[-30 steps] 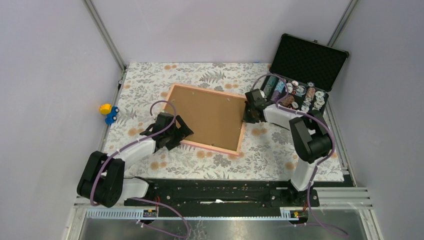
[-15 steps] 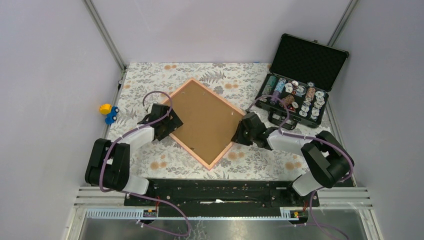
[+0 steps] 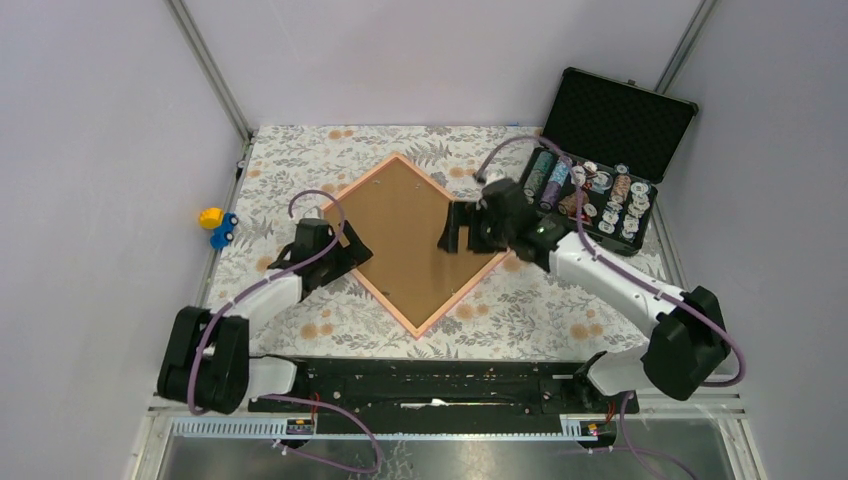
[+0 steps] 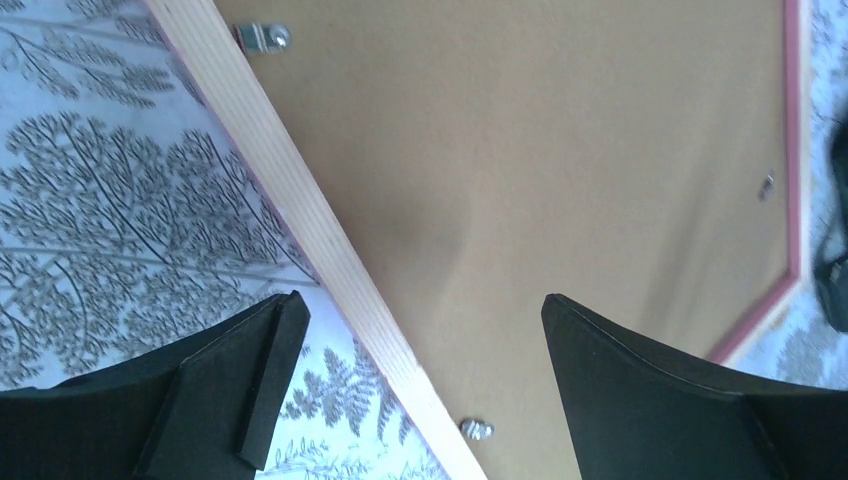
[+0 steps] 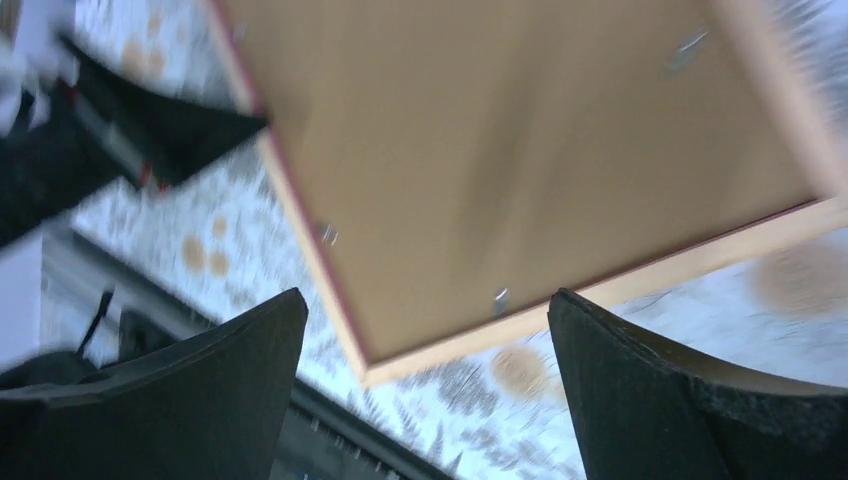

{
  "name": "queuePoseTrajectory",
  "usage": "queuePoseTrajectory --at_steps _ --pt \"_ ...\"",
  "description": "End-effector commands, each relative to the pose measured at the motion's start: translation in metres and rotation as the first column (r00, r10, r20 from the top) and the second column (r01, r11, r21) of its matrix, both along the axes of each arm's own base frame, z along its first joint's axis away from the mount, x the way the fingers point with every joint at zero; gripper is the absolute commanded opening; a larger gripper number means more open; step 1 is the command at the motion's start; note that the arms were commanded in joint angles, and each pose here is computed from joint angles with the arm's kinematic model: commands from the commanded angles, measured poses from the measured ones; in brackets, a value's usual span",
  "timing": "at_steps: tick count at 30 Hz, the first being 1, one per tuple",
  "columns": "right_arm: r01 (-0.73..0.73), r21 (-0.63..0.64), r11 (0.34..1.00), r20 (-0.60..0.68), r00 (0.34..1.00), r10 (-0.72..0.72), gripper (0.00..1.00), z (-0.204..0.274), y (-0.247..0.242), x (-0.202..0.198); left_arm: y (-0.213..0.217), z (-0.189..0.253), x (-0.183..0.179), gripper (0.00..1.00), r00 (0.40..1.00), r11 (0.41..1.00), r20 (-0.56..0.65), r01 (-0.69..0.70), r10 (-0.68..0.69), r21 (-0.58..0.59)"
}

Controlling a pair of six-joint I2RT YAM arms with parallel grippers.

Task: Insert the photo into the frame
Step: Adjust the photo frame at the center of the board.

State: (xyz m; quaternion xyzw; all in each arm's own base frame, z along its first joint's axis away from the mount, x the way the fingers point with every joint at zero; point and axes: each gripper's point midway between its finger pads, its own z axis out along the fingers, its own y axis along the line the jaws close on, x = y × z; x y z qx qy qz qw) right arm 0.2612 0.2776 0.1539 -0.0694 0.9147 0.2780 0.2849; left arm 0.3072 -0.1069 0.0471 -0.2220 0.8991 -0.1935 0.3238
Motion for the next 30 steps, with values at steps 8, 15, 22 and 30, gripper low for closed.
queuePoseTrajectory --at_steps 8,15,22,30 --pt "0.177 -0.224 0.958 0.098 0.983 -0.158 0.98 -0.029 -0.066 0.129 -0.042 0.019 -0.045 0.99 0.986 0.971 0.115 0.14 -0.119 -0.193" --pt "0.187 -0.36 0.914 0.066 0.982 -0.175 0.96 -0.082 -0.076 0.156 -0.046 0.007 -0.042 0.99 0.985 0.971 0.107 0.155 -0.137 -0.18" --pt "0.162 -0.391 0.906 0.017 0.985 -0.169 0.95 -0.116 -0.08 0.15 -0.045 -0.003 -0.038 0.99 0.988 0.975 0.075 0.148 -0.137 -0.164" --pt "0.119 -0.242 0.963 -0.143 0.977 -0.157 0.87 -0.141 -0.063 0.096 -0.036 0.008 -0.024 0.99 0.989 0.988 0.111 0.107 -0.094 -0.111"
